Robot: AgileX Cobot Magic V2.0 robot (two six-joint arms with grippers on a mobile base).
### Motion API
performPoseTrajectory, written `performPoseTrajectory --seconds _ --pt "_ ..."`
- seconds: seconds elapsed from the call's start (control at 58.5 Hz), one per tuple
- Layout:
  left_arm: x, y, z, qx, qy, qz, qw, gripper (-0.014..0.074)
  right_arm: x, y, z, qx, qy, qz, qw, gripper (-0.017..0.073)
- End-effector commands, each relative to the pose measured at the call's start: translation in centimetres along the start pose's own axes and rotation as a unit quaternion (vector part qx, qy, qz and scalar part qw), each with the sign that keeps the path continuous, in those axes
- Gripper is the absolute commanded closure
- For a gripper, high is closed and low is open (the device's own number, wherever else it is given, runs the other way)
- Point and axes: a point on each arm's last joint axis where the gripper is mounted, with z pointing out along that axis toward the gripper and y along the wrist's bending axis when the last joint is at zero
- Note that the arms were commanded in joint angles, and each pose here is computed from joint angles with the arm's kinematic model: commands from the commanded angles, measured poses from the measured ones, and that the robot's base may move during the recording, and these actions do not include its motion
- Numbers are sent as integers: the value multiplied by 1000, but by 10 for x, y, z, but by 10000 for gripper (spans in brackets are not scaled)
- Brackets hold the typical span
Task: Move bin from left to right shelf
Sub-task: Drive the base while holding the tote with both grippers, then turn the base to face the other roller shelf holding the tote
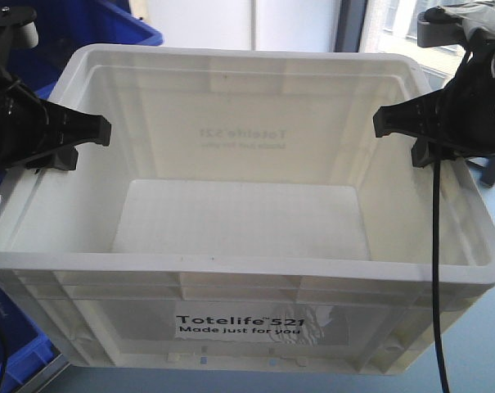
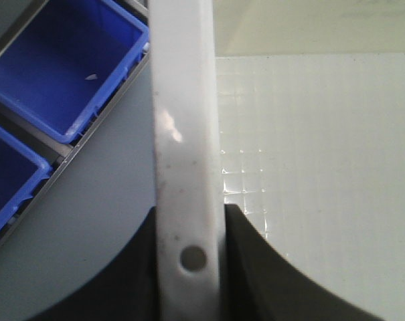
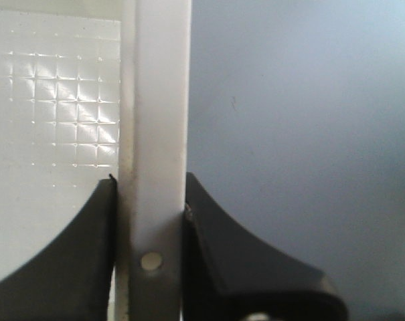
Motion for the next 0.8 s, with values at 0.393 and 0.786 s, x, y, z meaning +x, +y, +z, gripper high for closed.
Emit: performPoseTrajectory --seconds 0.393,0.786 --pt "-10 -5 -29 50 -87 -2 995 600 -2 -7 -20 16 -39 -16 999 547" --pt "-10 -5 -29 50 -87 -2 995 600 -2 -7 -20 16 -39 -16 999 547"
